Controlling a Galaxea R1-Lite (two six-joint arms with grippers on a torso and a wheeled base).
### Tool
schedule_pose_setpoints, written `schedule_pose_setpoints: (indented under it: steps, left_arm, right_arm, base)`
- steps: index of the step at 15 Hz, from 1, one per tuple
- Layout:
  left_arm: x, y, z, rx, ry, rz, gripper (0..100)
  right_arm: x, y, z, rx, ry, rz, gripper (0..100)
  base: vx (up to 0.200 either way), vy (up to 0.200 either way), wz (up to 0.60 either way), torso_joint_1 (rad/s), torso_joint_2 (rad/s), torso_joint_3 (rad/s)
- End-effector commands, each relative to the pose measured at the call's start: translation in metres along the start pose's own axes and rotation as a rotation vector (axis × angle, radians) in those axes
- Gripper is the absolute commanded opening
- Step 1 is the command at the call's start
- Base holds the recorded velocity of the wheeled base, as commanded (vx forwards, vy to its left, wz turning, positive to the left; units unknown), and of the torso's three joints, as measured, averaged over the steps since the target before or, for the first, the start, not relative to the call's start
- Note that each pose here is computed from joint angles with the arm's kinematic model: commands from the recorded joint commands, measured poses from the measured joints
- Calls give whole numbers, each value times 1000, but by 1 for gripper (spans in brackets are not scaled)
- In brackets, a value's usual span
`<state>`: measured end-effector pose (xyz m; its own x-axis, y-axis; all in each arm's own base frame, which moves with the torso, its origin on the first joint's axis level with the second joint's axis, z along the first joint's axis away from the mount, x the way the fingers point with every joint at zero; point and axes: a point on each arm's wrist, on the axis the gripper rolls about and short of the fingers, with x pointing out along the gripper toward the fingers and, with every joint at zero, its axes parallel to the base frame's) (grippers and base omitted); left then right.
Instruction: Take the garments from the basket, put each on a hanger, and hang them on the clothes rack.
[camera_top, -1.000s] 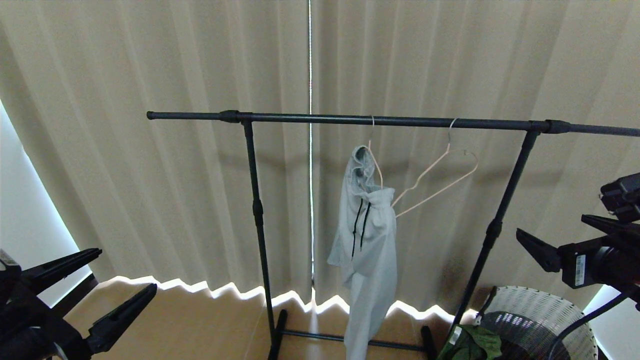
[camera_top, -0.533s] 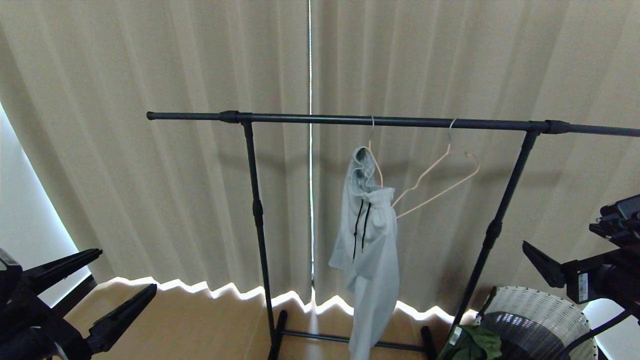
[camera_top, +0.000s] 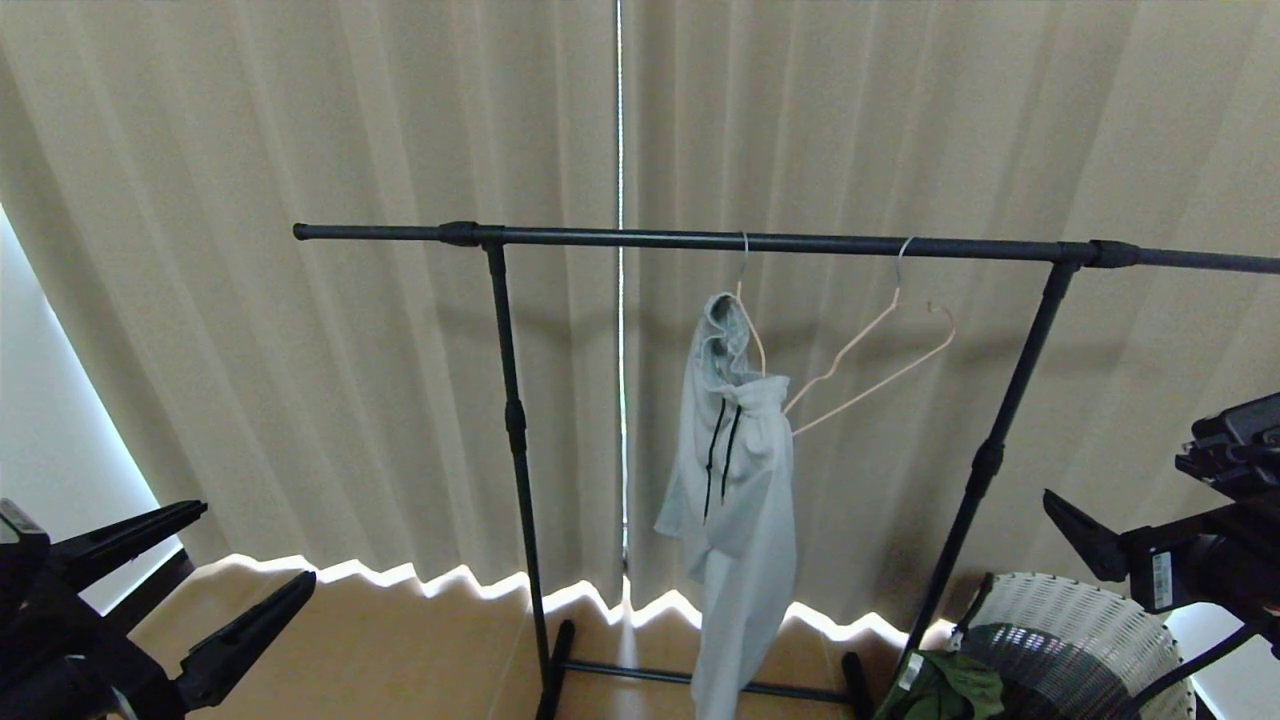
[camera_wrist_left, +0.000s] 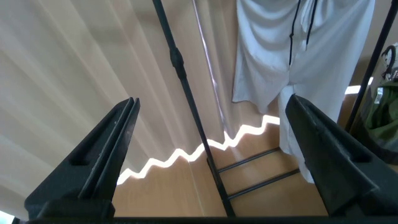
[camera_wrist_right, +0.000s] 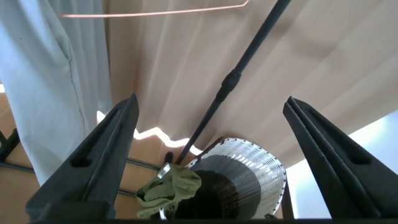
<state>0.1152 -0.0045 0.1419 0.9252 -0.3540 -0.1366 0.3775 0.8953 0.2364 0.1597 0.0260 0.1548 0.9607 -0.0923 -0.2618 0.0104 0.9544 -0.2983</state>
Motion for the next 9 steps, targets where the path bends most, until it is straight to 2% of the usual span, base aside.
schedule_pose_setpoints:
  steps: [1, 4, 9]
  left_arm:
    - [0, 0, 0, 0, 2, 1, 100]
    - [0, 0, -1, -2, 4, 0, 100]
    - [0, 0, 0, -3, 3, 0, 100]
  right_arm:
    - [1, 1, -1, -2, 5, 2, 100]
    - [1, 1, -1, -2, 5, 2, 100]
    - [1, 0, -1, -4, 6, 1, 100]
  base:
    - [0, 0, 0, 0, 0, 0]
    - [0, 0, 0, -121, 259, 136]
    - [0, 0, 0, -228, 486, 255]
